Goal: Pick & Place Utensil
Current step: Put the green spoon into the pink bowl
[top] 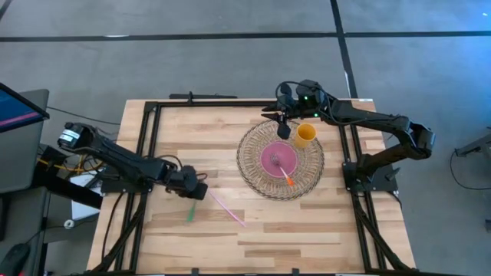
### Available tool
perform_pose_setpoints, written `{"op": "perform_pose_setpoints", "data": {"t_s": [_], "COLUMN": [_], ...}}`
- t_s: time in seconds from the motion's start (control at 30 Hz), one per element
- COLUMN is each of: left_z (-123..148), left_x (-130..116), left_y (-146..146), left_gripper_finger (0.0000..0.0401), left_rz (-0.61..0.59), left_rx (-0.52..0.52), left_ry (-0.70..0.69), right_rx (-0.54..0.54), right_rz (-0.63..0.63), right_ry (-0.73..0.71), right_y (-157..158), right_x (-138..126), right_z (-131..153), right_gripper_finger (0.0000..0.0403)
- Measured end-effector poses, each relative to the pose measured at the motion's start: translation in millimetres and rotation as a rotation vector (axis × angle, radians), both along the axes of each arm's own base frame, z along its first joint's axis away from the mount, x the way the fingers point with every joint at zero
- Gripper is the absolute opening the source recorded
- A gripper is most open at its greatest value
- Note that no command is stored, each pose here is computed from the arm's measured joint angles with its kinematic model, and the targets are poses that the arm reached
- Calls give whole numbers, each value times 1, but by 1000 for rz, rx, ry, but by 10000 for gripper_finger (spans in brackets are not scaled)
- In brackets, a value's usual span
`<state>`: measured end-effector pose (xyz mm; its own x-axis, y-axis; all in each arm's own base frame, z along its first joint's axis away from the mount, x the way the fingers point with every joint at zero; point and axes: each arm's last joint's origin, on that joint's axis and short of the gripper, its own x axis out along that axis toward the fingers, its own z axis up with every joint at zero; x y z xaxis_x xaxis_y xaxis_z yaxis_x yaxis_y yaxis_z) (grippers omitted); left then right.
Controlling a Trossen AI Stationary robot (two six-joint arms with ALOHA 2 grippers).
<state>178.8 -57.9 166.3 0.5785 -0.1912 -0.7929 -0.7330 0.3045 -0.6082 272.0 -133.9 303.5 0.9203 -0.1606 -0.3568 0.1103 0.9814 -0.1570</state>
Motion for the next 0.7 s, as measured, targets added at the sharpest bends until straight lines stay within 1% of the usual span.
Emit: {"op": "perform_pose_setpoints", "data": {"t_s": [0.1, 0.2, 0.27, 0.37, 0.43, 0.5, 0.6, 0.7], "left_z": [11, 26, 35, 45, 48, 47, 45, 43], "left_x": [1, 9, 14, 21, 23, 25, 26, 26], "left_y": [7, 13, 18, 30, 39, 48, 63, 79], "left_gripper_finger": [11, 15, 14, 12, 12, 13, 14, 14], "left_rz": [-15, -22, -20, 30, 40, 31, 38, 91], "left_rx": [12, 22, 31, 42, 72, 96, 67, 63], "left_ry": [-101, -263, -367, -483, -516, -517, -511, -500], "right_rx": [1, -2, -20, -23, -21, -37, -133, -233], "right_rz": [3, 14, 44, 91, 128, 179, 294, 415], "right_ry": [7, 15, 19, 46, 58, 78, 110, 118], "right_y": [0, 2, 7, 17, 26, 37, 56, 79], "right_x": [1, 3, 9, 17, 24, 31, 42, 54], "right_z": [-2, -4, -6, -13, -17, -23, -32, -41], "right_gripper_finger": [72, 72, 72, 72, 72, 72, 72, 71]}}
